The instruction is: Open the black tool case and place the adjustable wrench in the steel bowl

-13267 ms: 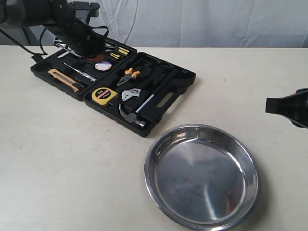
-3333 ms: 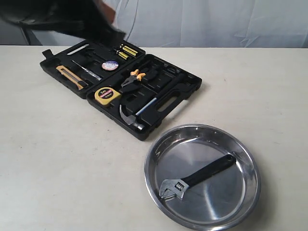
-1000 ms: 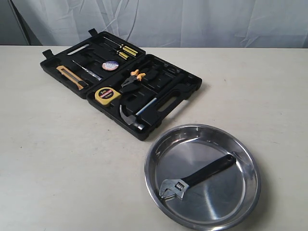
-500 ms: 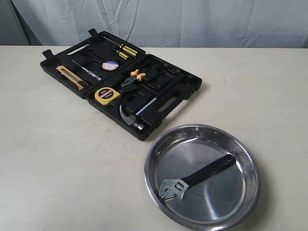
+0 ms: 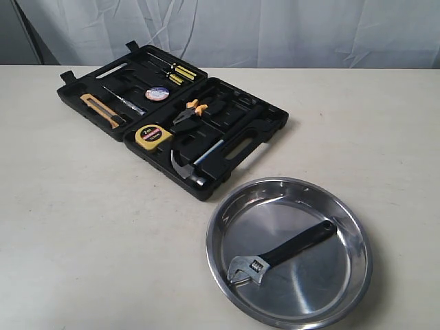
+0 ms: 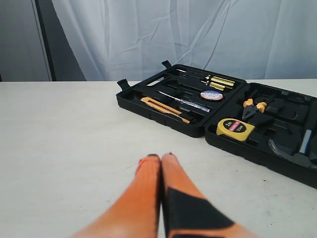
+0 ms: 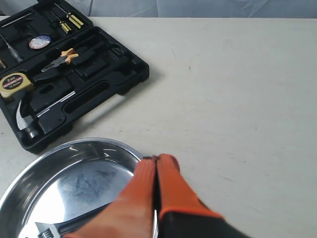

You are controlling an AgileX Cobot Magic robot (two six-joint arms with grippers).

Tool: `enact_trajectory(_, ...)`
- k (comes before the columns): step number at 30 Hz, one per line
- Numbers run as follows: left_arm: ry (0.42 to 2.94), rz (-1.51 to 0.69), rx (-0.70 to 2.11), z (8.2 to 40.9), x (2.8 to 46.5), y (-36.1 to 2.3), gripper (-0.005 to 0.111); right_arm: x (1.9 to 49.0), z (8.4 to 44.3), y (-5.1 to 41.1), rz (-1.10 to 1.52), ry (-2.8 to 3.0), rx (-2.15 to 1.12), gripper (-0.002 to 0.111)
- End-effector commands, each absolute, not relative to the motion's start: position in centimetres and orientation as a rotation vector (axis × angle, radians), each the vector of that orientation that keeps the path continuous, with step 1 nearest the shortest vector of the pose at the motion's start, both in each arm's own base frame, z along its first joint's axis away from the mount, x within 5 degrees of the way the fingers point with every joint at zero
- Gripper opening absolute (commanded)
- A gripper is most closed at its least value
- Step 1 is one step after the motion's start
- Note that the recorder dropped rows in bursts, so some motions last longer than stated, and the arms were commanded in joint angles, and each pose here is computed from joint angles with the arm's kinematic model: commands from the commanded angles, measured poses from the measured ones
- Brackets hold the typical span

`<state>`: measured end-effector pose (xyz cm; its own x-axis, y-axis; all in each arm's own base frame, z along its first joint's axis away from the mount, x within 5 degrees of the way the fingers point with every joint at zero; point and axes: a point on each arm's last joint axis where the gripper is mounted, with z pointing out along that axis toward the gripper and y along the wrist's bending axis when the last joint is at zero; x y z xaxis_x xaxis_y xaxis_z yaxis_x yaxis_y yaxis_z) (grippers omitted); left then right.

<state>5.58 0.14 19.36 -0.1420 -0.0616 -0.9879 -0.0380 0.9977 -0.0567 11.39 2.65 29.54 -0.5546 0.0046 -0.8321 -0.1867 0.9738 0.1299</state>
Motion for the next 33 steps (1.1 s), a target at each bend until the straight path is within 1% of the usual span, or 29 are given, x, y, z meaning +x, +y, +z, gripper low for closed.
enact_trajectory(1, 1.713, -0.022, -0.078, 19.22, 5.55, 0.14, 0.000, 11.39, 29.55, 2.59, 0.245, 2.133, -0.124, -0.001)
enact_trajectory(27, 1.719, 0.006, -0.057, 19.18, 5.54, 0.20, 0.000, 11.39, 29.55, 2.59, 0.245, 2.133, -0.124, -0.001)
enact_trajectory(31, 1.719, 0.006, -0.057, 19.18, 5.54, 0.20, 0.000, 11.05, 29.45, 2.07, 0.142, 2.113, -0.184, -0.001)
enact_trajectory(33, 1.719, 0.006, -0.057, 19.18, 5.54, 0.20, 0.000, 10.58, 29.04, 1.64, 0.111, 2.078, -0.159, -0.001)
